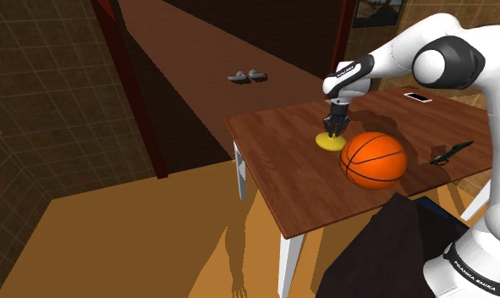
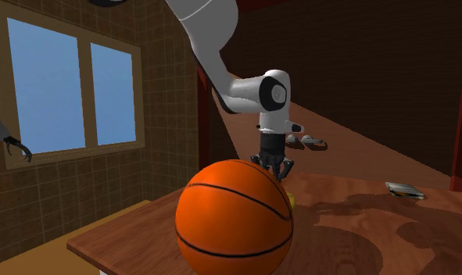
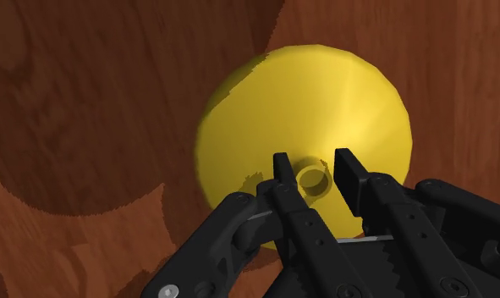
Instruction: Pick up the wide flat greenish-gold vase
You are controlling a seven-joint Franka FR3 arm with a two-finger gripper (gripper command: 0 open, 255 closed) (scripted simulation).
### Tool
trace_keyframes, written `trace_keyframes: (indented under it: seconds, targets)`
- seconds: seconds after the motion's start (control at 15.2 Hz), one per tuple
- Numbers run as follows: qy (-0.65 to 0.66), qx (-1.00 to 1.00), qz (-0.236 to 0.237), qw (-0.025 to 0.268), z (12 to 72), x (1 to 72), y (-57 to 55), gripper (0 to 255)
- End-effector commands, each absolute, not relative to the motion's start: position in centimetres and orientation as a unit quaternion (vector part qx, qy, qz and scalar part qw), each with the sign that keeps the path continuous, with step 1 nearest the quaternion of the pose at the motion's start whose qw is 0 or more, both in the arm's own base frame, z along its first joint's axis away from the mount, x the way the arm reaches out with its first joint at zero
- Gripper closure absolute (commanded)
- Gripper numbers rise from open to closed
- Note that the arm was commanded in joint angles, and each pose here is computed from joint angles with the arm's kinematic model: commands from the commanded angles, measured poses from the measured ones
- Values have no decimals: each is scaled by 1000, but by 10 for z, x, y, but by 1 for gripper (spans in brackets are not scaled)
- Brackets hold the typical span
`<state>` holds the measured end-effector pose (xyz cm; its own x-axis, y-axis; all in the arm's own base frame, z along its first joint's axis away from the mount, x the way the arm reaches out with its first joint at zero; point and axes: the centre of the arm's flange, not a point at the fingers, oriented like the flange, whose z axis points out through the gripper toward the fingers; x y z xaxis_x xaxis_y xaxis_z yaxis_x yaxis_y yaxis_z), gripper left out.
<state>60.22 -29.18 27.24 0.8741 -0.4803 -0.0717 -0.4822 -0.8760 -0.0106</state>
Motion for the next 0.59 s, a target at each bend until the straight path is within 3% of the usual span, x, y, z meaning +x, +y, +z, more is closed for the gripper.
trace_keyframes:
  seconds: [0.0, 0.53]
  targets:
    - [249, -968, 33, 14, 283, 602, -291, 255]
    - [249, -968, 33, 14, 316, 602, -291, 255]
